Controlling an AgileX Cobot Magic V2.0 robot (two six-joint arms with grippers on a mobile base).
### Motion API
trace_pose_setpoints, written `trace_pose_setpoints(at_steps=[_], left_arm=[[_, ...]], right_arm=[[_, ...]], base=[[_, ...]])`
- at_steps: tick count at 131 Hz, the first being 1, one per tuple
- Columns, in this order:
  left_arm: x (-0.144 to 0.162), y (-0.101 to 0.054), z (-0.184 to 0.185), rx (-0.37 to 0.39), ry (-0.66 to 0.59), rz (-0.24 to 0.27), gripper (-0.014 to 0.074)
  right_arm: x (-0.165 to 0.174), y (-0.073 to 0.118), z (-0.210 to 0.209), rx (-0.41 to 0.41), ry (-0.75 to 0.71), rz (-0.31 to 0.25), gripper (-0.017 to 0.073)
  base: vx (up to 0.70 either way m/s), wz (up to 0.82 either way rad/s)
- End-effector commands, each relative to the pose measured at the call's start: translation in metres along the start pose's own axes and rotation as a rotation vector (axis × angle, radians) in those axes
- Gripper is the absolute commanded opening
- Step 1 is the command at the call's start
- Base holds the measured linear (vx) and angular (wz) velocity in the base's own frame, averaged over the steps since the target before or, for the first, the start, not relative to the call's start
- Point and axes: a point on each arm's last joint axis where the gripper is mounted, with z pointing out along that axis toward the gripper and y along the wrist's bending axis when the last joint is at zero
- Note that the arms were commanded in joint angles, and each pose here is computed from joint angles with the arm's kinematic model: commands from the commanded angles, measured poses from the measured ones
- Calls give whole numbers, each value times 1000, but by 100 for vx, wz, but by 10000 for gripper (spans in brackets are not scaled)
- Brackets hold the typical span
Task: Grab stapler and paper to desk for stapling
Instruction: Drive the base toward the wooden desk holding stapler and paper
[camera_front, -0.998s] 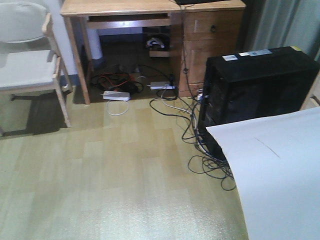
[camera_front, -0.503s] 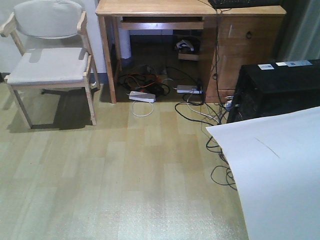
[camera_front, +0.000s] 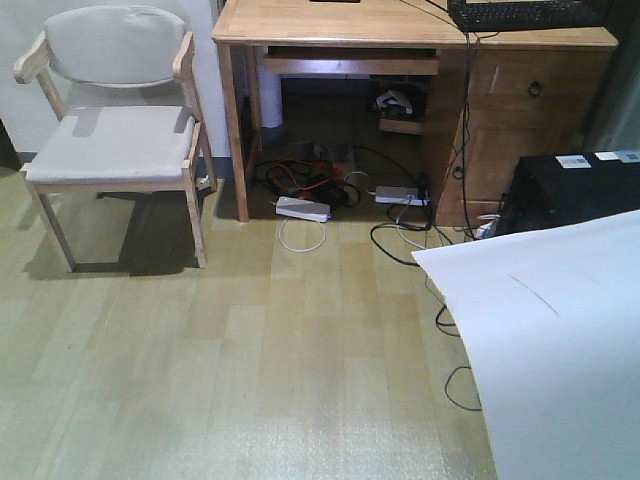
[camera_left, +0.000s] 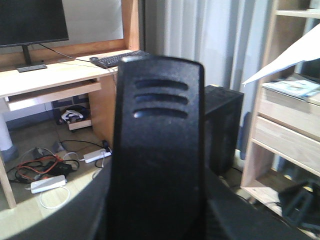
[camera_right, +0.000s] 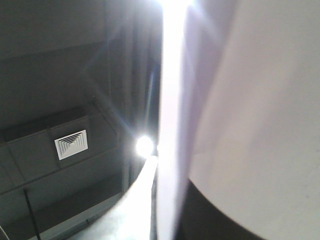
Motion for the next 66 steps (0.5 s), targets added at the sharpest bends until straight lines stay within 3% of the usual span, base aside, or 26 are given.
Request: trace_pose_setpoints(at_steps=[1,66], left_arm=[[-18,0,-2,-3,-127,-13,-6],[-18,0,-2,-3,-127,-13,-6]], right_arm=[[-4,9,7,-62,-22,-19,-6],[-4,9,7,-62,-22,-19,-6]], base=[[29,3],[34,1]])
